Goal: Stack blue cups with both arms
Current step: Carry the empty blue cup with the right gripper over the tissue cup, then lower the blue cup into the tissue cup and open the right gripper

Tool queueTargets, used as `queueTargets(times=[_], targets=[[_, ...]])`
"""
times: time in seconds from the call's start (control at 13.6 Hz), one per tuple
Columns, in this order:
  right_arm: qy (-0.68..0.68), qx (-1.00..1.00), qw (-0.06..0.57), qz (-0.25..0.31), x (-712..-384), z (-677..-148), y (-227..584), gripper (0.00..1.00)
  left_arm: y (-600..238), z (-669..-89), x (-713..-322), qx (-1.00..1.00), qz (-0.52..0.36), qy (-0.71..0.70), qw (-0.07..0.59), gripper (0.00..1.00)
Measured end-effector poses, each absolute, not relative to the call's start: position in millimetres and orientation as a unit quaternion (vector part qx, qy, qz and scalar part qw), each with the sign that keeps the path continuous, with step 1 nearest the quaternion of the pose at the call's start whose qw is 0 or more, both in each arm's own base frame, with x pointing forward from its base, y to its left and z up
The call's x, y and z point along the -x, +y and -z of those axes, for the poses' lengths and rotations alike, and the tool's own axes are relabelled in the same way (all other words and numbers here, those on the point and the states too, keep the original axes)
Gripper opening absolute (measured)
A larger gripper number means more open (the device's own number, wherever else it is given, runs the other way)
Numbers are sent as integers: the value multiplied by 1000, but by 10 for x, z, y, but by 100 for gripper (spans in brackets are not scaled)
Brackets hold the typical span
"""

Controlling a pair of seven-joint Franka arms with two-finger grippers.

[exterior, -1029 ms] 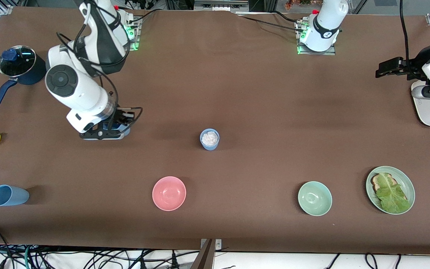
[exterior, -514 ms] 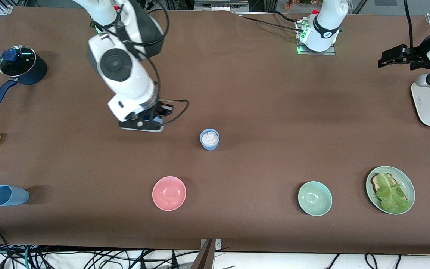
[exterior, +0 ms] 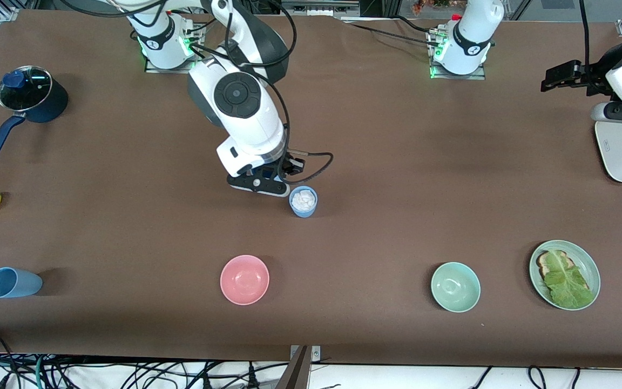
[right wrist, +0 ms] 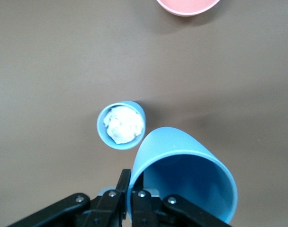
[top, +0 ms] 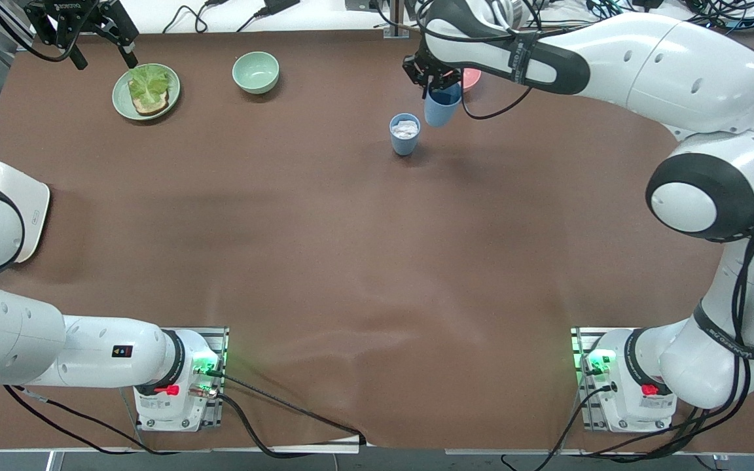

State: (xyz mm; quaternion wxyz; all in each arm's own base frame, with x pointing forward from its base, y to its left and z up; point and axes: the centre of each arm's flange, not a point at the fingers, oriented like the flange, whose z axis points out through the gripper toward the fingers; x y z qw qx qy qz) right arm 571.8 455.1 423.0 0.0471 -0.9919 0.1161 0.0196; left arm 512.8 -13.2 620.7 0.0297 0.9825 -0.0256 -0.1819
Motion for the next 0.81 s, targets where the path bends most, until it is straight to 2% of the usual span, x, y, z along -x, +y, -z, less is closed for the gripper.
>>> queueTargets(times=[0.44, 0.81], targets=[[122, 990, 70, 6, -5867, -4146, 4794, 5, -135, -6194, -5013, -982, 186, -26, 30, 100], [132, 989, 62, 5, -5817, -3878, 4946, 5, -152, -6103, -5030, -980, 195, -27, 30, 100]])
